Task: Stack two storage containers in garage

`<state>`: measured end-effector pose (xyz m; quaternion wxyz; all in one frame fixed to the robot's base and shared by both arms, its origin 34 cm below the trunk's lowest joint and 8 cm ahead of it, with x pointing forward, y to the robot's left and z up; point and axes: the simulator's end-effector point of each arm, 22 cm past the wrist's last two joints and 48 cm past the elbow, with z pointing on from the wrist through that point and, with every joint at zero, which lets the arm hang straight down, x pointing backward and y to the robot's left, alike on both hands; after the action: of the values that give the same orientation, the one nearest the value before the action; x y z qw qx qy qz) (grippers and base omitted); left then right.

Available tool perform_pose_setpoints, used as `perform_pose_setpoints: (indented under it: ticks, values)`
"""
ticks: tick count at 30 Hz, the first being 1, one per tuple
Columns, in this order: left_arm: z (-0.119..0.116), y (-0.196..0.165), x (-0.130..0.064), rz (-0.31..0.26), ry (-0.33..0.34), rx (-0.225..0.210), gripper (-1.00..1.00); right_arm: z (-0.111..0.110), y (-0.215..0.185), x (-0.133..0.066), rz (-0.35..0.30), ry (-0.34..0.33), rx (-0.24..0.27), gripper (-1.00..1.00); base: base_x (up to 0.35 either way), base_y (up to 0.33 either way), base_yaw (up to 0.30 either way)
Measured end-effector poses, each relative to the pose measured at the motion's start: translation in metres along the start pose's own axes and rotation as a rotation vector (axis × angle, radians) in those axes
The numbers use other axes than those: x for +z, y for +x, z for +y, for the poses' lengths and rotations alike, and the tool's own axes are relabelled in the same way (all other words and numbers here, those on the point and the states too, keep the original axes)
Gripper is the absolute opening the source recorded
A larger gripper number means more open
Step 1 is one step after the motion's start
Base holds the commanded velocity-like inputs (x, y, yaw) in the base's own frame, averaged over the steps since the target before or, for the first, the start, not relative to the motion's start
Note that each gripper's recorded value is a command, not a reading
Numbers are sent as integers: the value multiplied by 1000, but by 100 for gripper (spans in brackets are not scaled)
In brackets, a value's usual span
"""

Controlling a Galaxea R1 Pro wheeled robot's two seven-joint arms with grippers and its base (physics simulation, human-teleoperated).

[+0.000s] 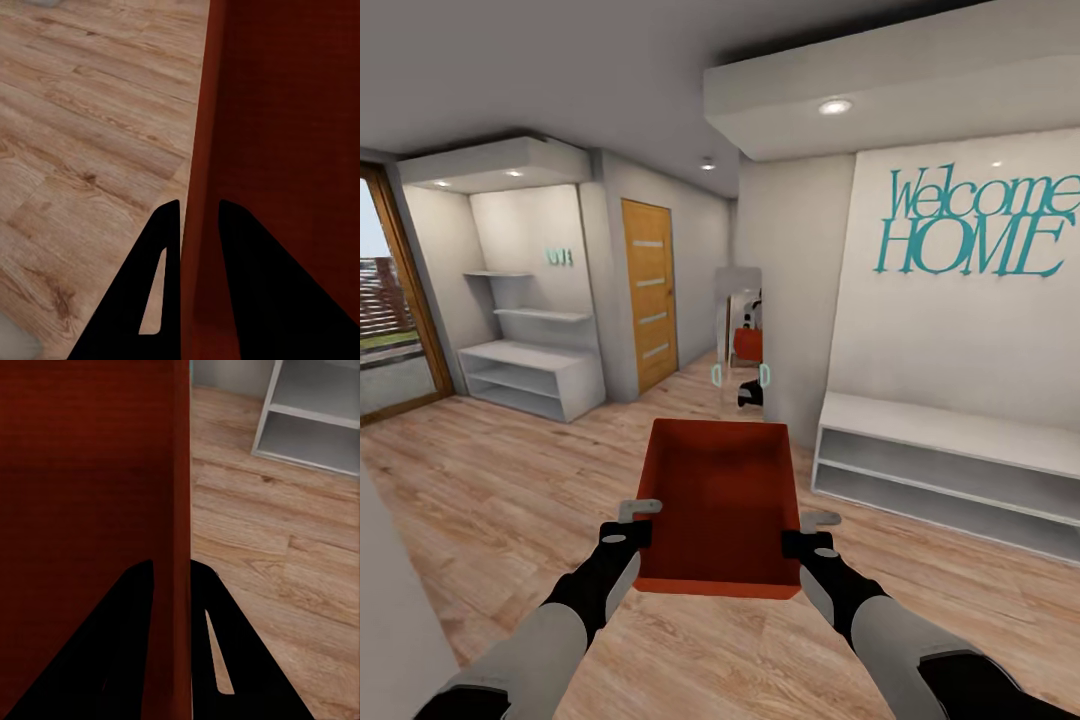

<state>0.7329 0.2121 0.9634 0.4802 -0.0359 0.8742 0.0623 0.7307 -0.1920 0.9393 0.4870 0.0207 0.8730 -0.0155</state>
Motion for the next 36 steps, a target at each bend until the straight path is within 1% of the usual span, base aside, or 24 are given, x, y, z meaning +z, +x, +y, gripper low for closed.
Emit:
perform_pose_setpoints:
  ticks: [24, 36]
  values:
    - [0, 0, 0, 1, -1, -1, -100, 0, 0, 0, 1, 0, -1, -100, 324, 0, 1]
    - [-1, 0, 0, 1, -1, -1, -100, -1, 0, 0, 1, -1, -1, -100, 324, 0, 236]
